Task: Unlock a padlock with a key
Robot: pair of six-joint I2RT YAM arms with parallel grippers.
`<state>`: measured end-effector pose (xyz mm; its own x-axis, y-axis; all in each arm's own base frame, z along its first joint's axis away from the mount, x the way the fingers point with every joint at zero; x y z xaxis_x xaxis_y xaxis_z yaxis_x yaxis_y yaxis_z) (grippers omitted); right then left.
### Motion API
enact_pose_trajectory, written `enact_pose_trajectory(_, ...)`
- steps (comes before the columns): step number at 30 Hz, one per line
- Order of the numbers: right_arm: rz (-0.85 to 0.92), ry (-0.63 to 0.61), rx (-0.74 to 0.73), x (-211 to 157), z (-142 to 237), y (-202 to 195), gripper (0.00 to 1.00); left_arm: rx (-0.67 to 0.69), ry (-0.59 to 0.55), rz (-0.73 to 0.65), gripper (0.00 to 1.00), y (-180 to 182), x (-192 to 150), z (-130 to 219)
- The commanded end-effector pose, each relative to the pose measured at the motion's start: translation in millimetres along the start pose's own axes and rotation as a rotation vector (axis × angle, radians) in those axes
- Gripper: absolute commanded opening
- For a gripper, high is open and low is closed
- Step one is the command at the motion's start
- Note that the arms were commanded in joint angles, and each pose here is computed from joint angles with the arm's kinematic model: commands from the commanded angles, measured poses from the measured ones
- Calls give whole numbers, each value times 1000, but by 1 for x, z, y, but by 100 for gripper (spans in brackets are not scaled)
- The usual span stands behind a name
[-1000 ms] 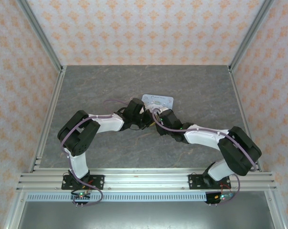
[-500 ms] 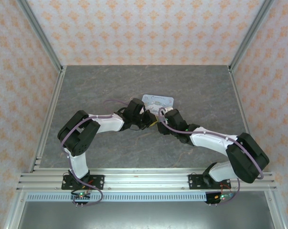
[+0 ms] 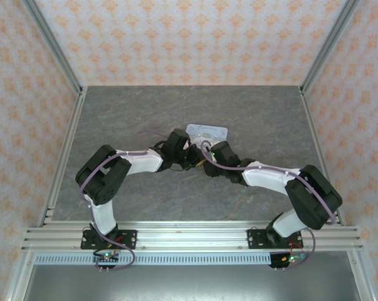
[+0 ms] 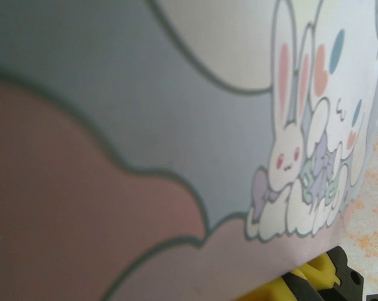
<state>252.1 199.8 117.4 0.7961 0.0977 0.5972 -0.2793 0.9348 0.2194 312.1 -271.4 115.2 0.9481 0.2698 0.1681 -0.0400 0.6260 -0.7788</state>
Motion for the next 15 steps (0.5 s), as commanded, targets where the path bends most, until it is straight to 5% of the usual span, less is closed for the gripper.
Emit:
enact_pose_trajectory(1, 17, -25, -2, 13, -3, 5, 43, -35, 37, -10, 0, -11, -1, 0)
enact_pose_trajectory(6, 13, -31, -29, 15, -9, 4, 34, -38, 39, -9, 0, -11, -2, 0)
enact_pose_trajectory(15, -29, -72, -5, 22, 0, 7, 1, -35, 43, -5, 0, -8, -2, -2)
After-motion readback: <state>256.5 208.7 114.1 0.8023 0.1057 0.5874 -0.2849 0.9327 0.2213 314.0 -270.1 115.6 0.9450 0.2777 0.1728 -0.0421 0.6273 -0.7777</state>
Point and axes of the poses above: each hand's point on the last joint's axis, 136 mm out from that joint toward the fingers, its own z axis back along the fingers, its own y axis along the line the jaws close on, x = y × z, the point moved 8 cm from there along z, back along the fingers, and after that the axes turned 12 degrees about -z, right-handed, at the moved point
